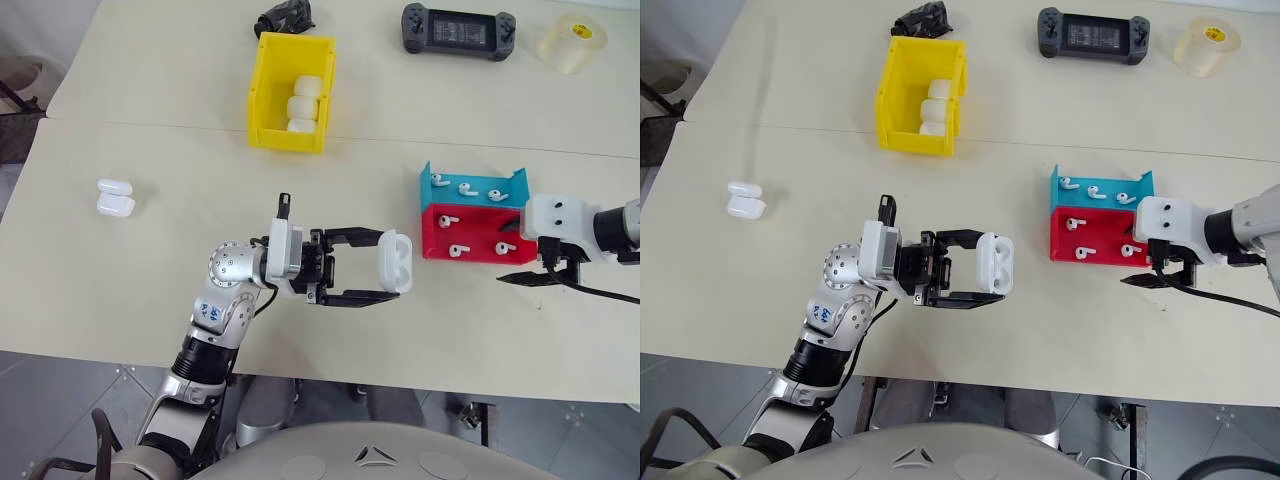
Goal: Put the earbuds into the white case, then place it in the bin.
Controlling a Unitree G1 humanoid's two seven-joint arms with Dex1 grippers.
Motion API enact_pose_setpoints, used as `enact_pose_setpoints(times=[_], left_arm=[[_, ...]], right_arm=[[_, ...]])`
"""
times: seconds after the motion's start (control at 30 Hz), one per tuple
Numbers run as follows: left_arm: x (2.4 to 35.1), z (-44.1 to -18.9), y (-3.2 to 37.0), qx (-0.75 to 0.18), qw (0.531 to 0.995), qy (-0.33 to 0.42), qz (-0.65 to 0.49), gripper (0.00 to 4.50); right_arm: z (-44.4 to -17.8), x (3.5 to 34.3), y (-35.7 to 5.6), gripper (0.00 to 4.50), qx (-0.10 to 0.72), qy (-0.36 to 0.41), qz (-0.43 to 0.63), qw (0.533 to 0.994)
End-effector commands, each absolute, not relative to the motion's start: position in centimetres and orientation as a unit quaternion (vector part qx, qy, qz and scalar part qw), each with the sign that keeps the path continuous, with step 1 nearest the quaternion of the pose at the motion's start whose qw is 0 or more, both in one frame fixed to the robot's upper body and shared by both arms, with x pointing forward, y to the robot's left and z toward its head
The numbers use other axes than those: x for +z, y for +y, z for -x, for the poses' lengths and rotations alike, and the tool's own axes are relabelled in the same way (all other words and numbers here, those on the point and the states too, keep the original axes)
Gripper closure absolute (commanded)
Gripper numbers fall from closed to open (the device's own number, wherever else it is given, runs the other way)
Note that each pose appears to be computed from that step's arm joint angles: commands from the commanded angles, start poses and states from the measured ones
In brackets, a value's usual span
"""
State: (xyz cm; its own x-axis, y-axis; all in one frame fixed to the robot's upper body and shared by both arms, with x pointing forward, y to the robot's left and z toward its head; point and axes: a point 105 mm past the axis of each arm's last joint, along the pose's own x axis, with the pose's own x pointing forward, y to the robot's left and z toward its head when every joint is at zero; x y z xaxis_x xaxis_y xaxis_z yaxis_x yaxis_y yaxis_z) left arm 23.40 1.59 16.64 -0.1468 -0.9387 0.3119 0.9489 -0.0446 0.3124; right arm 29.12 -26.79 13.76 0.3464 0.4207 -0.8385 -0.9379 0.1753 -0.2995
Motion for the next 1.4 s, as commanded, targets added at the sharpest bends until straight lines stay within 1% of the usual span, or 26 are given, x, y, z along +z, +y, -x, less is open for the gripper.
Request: enact_pose_setpoints(times=[0.03,0.13,0.27,0.57,0.87,1.0,1.4], left_arm=[[17.7,-22.9,1.3,-0.725,0.643,-0.249,0.009,1.76],[17.8,-22.9,1.4,-0.725,0.643,-0.248,0.008,1.78],[17.8,-22.9,1.4,-0.725,0.643,-0.247,0.008,1.78],[17.8,-22.9,1.5,-0.726,0.643,-0.245,0.008,1.78],[17.7,-22.8,1.5,-0.727,0.642,-0.245,0.006,1.78],[17.7,-22.9,1.5,-0.725,0.644,-0.244,0.004,1.78],[17.6,-22.9,1.7,-0.721,0.649,-0.243,0.001,1.78]], right_arm=[[-29.7,13.8,-26.9,0.00,0.486,0.294,0.443,0.693],[-29.8,13.4,-27.1,0.63,0.490,0.300,0.445,0.687],[-29.8,13.4,-27.1,1.94,0.493,0.300,0.445,0.685],[-29.9,13.9,-27.2,1.94,0.498,0.299,0.457,0.673],[-30.7,14.9,-27.3,1.94,0.497,0.300,0.467,0.667],[-31.0,14.8,-27.3,1.94,0.496,0.302,0.470,0.665],[-31.0,14.2,-27.4,1.94,0.500,0.308,0.476,0.655]])
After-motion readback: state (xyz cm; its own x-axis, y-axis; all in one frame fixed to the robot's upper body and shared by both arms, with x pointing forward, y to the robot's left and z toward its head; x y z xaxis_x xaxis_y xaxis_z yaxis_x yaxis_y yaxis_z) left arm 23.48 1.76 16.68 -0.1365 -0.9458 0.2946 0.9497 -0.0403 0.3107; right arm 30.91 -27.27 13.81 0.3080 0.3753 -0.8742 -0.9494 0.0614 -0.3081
